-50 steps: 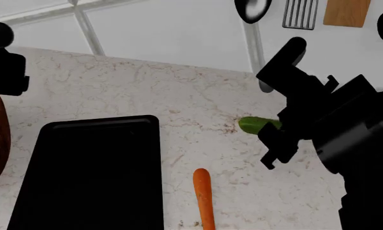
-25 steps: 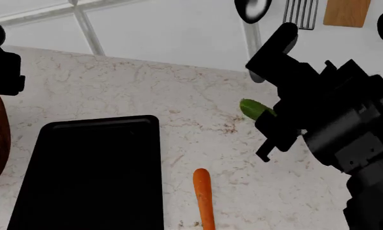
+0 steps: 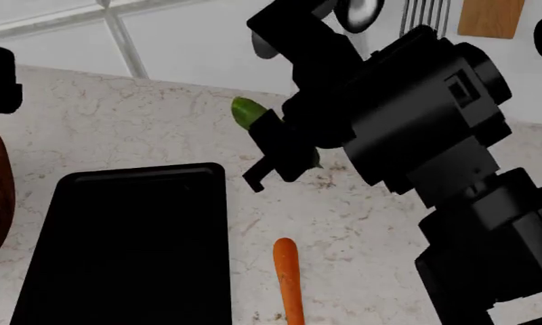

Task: Place the two vegetables and bowl onto the tray for setting up a vegetable dip station.

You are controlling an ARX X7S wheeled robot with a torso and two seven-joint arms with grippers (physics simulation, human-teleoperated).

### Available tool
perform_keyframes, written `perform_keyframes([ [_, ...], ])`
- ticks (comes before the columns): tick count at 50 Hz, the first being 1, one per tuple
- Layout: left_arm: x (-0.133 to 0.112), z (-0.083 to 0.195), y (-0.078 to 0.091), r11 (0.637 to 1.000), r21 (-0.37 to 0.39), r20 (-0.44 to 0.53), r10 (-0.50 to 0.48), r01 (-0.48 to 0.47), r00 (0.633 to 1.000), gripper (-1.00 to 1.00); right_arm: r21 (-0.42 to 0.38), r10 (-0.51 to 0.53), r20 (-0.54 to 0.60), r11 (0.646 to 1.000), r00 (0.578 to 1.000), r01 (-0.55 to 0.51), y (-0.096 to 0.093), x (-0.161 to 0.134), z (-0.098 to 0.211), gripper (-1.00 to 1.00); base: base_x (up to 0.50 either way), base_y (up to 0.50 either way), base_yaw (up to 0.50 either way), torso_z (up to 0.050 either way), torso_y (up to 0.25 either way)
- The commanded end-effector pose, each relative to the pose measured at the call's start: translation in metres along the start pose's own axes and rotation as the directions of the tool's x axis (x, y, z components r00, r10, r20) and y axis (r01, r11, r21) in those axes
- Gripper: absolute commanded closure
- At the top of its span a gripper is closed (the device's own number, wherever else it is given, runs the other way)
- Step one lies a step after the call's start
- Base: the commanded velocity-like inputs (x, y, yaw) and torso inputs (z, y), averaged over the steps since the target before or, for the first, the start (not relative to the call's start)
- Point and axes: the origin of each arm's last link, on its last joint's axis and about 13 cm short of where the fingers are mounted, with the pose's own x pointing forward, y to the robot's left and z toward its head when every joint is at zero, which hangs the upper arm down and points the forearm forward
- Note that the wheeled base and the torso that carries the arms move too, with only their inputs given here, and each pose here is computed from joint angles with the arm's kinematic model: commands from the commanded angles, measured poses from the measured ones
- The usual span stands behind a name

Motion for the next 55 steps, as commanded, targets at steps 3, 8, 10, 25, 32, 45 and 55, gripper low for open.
perform_keyframes([
  [3, -0.014, 0.009, 0.007, 0.999, -0.045, 0.021, 0.012, -0.011, 1.0, -1.0, 0.061, 0.138, 0.074, 0.988, 0.988, -0.142, 0.027, 0.017, 0.04, 1.0, 0.0, 0.0, 0.0, 0.0, 0.0],
  [8, -0.016, 0.007, 0.008, 0.999, -0.051, 0.021, 0.013, -0.012, 1.0, -1.0, 0.051, 0.152, 0.074, 0.986, 0.986, -0.156, 0.031, 0.027, 0.047, 1.0, 0.0, 0.0, 0.0, 0.0, 0.0],
  [10, -0.014, 0.003, 0.008, 0.999, -0.049, 0.017, 0.011, -0.01, 1.0, -1.0, 0.05, 0.165, 0.076, 0.984, 0.983, -0.169, 0.032, 0.033, 0.048, 1.0, 0.0, 0.0, 0.0, 0.0, 0.0],
  [25, -0.017, 0.006, 0.013, 0.998, -0.053, 0.017, 0.022, -0.021, 1.0, -1.0, 0.045, 0.223, 0.054, 0.973, 0.973, -0.226, 0.044, 0.055, 0.045, 1.0, 0.0, 0.0, 0.0, 0.0, 0.0],
  [32, -0.014, 0.001, 0.012, 0.998, -0.058, 0.017, 0.019, -0.018, 1.0, -1.0, 0.047, 0.22, 0.041, 0.974, 0.975, -0.222, 0.044, 0.057, 0.043, 1.0, 0.0, 0.0, 0.0, 0.0, 0.0],
  [45, -0.016, 0.0, 0.012, 0.998, -0.059, 0.011, 0.017, -0.016, 1.0, -1.0, 0.069, 0.222, 0.017, 0.972, 0.975, -0.223, 0.046, 0.07, 0.027, 1.0, 0.0, 0.0, 0.0, 0.0, 0.0],
  [55, -0.016, -0.004, 0.013, 0.998, -0.061, 0.007, 0.022, -0.021, 1.0, -1.0, 0.06, 0.249, -0.009, 0.967, 0.969, -0.248, 0.051, 0.075, 0.022, 1.0, 0.0, 0.0, 0.0, 0.0, 0.0],
])
